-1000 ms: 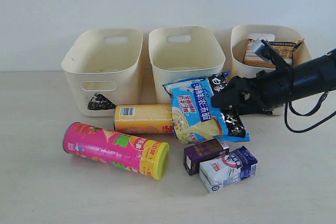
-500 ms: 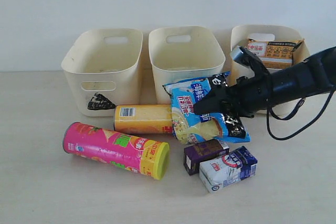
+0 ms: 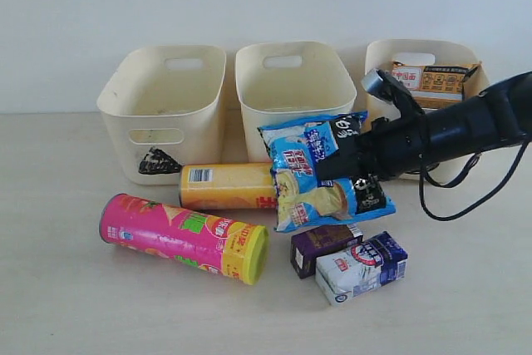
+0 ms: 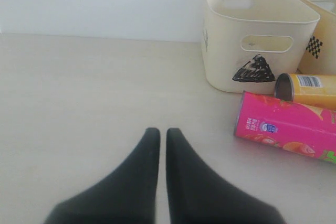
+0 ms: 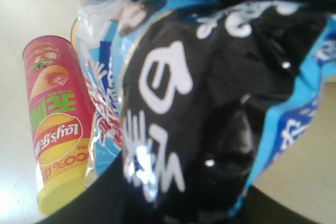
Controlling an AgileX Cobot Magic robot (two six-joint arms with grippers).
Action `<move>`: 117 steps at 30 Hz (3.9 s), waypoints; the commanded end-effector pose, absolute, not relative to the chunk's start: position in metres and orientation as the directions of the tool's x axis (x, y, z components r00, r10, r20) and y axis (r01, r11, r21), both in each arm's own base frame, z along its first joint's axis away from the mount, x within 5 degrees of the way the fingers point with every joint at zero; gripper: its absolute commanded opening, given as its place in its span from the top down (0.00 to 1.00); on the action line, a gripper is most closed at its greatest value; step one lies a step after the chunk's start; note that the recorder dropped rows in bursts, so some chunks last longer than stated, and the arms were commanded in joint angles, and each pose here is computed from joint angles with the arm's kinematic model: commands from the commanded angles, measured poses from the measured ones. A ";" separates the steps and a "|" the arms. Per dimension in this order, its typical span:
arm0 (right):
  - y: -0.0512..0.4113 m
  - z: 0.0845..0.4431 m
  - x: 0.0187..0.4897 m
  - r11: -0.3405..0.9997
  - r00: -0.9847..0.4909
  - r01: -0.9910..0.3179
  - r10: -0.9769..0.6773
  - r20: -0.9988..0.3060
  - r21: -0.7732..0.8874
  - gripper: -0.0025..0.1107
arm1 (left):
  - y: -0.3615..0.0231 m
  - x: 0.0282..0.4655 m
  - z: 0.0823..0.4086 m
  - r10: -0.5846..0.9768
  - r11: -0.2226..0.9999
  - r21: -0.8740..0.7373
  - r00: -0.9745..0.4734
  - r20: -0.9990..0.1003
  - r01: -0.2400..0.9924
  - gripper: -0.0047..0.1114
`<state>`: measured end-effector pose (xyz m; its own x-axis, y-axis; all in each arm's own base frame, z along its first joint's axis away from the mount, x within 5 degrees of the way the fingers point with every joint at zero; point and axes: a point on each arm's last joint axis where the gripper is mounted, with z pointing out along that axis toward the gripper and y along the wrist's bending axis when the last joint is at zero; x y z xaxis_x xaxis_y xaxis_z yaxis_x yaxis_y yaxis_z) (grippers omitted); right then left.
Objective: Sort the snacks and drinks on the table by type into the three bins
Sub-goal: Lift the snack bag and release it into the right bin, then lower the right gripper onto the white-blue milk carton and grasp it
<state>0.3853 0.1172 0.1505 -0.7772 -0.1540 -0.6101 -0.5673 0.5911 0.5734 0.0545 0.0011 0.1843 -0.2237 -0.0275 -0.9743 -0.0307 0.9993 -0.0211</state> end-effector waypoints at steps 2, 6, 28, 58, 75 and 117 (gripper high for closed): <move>0.107 0.182 0.380 0.581 -0.727 -0.618 -0.167 -0.666 0.529 0.98 | 0.001 0.054 0.185 -0.017 0.999 -0.011 -0.219 -0.976 -0.030 0.93; 0.104 0.222 0.368 0.568 -0.690 -0.652 -0.171 -0.703 0.501 0.98 | 0.001 0.054 0.185 -0.017 0.999 -0.011 -0.219 -0.976 -0.030 0.93; 0.045 0.334 0.400 0.973 -0.253 -0.211 -0.148 -0.956 -0.095 0.98 | 0.001 0.054 0.185 -0.017 0.999 -0.011 -0.219 -0.976 -0.030 0.93; 0.048 0.243 0.487 0.979 -0.378 -0.180 -0.157 -0.912 -0.094 0.35 | 0.001 0.054 0.185 -0.017 0.999 -0.011 -0.217 -0.976 -0.030 0.93; 0.051 0.326 0.455 0.971 -0.226 -0.219 -0.142 -0.964 -0.092 0.26 | 0.001 0.054 0.185 -0.017 0.999 -0.011 -0.217 -0.976 -0.030 0.93; 0.130 0.262 0.338 0.096 -0.087 -0.995 -0.974 -0.211 -0.032 0.51 | 0.001 0.054 0.185 -0.017 0.999 -0.011 -0.217 -0.976 -0.030 0.93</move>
